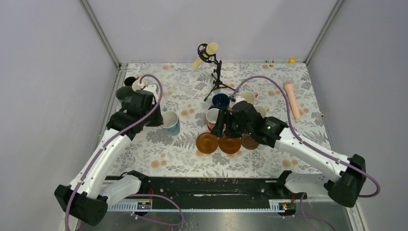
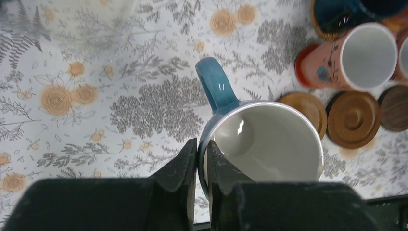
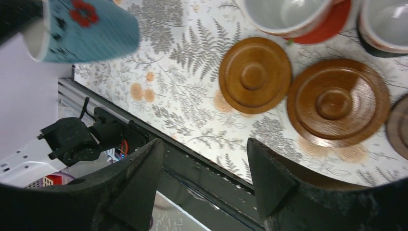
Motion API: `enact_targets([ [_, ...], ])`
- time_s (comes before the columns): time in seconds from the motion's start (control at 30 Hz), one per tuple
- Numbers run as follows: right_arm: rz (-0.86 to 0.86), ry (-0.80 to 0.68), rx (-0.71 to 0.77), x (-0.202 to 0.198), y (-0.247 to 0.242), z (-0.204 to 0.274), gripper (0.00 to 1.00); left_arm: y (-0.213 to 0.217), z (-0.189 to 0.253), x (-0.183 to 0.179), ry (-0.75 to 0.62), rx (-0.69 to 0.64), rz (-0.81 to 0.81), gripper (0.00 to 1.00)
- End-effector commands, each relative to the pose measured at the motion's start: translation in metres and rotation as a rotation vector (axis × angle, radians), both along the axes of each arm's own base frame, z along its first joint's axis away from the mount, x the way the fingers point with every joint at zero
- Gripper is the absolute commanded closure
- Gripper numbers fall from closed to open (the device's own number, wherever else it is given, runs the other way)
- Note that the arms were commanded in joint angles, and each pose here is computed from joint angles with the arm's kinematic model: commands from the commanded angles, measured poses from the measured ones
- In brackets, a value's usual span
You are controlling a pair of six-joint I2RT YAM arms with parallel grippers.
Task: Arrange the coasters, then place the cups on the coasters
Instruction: Place the cup on the coaster.
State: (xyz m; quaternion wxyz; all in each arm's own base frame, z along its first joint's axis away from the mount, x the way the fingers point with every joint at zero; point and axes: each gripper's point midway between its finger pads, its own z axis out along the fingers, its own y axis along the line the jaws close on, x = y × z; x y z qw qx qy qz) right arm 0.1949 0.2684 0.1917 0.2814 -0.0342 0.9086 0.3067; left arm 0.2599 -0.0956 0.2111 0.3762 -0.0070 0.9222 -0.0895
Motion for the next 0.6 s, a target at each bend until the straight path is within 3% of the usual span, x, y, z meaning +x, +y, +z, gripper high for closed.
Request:
enact_targets([
  [0.0, -0.030, -0.071, 0.066, 0.013, 0.038, 0.036, 0.28, -0.005, 0.014, -0.010, -0.084, -0.013, -0.032, 1.00],
  [0.23, -0.032, -0.088, 0.071, 0.017, 0.093, 0.047, 0.27, -0.010, -0.007, -0.026, -0.031, -0.001, -0.073, 1.00],
  [0.57, 0.016, 0.018, 0.138, 0.025, 0.165, 0.034, 0.32, -0.016, -0.013, -0.031, -0.053, -0.024, -0.110, 1.00],
])
